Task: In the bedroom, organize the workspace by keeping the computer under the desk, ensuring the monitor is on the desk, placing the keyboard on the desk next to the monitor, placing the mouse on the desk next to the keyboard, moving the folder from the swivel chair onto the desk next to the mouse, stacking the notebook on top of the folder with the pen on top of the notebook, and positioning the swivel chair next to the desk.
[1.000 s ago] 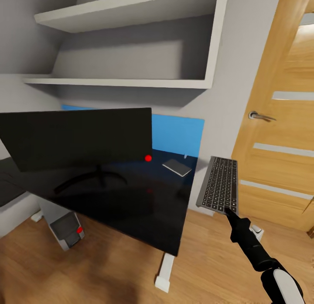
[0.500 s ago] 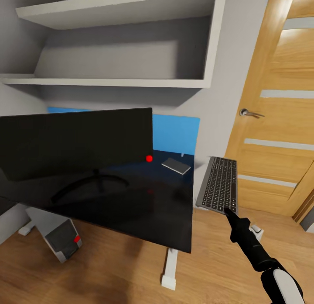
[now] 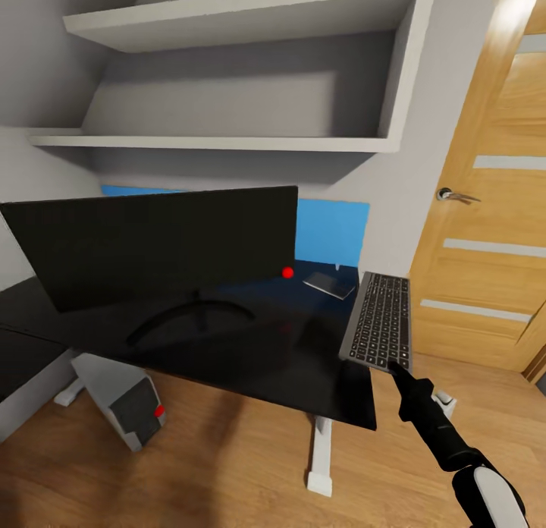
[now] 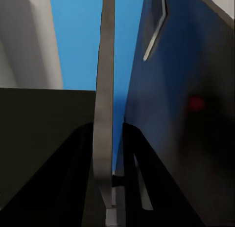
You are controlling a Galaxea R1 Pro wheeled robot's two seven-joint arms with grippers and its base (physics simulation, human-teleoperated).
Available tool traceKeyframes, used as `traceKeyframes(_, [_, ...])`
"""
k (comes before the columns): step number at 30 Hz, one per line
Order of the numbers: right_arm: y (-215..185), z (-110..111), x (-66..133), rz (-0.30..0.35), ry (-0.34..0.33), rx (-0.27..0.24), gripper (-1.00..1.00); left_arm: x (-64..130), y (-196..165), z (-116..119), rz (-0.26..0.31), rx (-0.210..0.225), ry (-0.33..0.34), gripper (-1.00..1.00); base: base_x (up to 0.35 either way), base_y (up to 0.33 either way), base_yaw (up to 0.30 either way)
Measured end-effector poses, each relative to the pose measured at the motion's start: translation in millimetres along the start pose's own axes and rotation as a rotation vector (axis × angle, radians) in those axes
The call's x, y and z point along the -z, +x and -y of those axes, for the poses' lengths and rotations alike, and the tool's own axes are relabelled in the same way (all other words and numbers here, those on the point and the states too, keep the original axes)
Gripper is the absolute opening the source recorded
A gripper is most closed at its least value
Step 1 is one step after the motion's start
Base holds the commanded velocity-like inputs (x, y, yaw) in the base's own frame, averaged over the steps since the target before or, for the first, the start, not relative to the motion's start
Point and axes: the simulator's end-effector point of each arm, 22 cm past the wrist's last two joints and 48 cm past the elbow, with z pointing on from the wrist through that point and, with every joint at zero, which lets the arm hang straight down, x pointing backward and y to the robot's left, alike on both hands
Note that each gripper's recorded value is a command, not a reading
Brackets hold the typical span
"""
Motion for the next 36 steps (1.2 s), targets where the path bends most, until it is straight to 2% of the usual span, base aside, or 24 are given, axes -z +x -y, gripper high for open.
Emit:
traceKeyframes(5, [4.4, 0.8, -0.7, 0.0, 0.0, -0.012, -1.0, 0.0, 0.3, -0.1, -0.001, 0.0, -0.002, 1.0, -0.244, 0.199, 0.0])
traceKeyframes(17, [5.5, 3.4, -1.1, 0.008, 0.01, -0.019, -1.0, 0.0, 0.5, -0.2, -0.001, 0.001, -0.004, 1.0, -0.329, 0.017, 0.0])
traceKeyframes(22, [11.8, 8.3, -1.6, 0.004, 0.018, -0.035, -1.0, -0.1, 4.4, -1.3, -0.008, -0.002, -0.006, 1.0, -0.08, 0.0, 0.0])
traceKeyframes(27, [33.9, 8.5, -5.2, -0.044, 0.015, -0.043, -1.0, -0.1, 5.2, -1.0, -0.007, -0.001, -0.007, 1.0, -0.011, 0.0, 0.0])
traceKeyframes(30, [35.0, 7.4, -5.4, -0.046, 0.01, -0.045, -1.0, -0.1, 5.5, -1.1, -0.007, 0.0, -0.008, 1.0, 0.0, 0.0, 0.0])
traceKeyframes(34, [34.4, 0.8, -5.5, -0.043, -0.019, -0.046, -1.0, -0.1, 5.8, -1.2, -0.008, -0.001, -0.008, 1.0, 0.0, 0.0, 0.0])
traceKeyframes(35, [34.0, -7.2, -5.3, -0.042, -0.055, -0.051, -1.0, 0.0, 5.9, -1.1, -0.008, 0.0, -0.007, 1.0, 0.0, 0.0, 0.0])
traceKeyframes(36, [34.2, -7.8, -5.1, -0.044, -0.059, -0.045, -1.0, -0.1, 5.9, -1.1, -0.008, -0.001, -0.007, 1.0, 0.0, 0.0, 0.0])
